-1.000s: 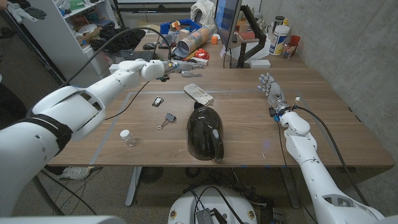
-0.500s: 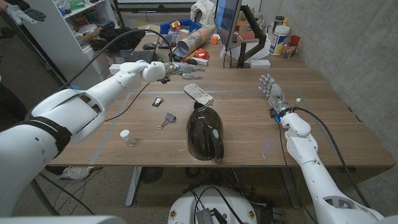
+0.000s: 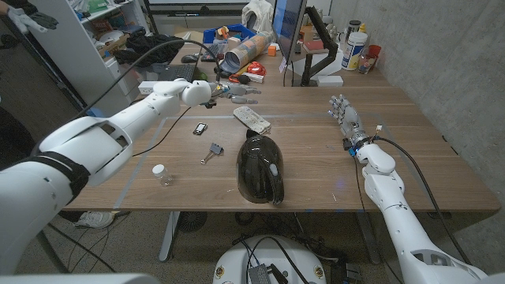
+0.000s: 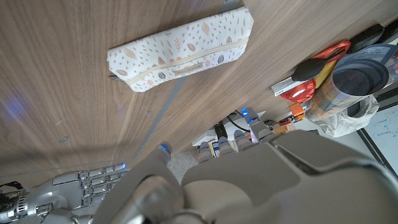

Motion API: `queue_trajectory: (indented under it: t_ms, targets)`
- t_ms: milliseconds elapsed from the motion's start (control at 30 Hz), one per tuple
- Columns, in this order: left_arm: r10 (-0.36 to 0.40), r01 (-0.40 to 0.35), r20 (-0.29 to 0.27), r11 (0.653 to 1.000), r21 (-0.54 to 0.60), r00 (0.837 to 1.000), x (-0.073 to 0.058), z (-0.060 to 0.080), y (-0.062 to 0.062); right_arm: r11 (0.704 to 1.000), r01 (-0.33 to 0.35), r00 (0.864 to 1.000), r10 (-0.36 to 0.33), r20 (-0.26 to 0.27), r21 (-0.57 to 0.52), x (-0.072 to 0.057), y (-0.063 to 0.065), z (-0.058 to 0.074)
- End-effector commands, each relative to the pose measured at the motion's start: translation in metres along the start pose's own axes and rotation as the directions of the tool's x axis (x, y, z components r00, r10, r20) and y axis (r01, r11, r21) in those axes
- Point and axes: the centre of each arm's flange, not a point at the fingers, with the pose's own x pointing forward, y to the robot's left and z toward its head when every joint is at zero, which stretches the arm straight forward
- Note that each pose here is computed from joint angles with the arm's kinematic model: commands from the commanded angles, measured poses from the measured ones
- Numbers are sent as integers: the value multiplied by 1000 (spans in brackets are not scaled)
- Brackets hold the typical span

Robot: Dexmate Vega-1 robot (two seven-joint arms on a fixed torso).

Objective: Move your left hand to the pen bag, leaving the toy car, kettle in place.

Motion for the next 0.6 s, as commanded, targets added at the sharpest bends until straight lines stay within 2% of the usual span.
queue_trajectory:
  t_ms: [33, 600]
  targets:
    - [-14, 14, 0, 1000, -3, 1000, -1, 3, -6, 1000, -4, 1000, 4, -1, -3, -2, -1, 0]
    - [-36, 35, -4, 999, -11, 999, 0, 2, -13, 1000, -6, 1000, 6, -8, -2, -2, 0, -1]
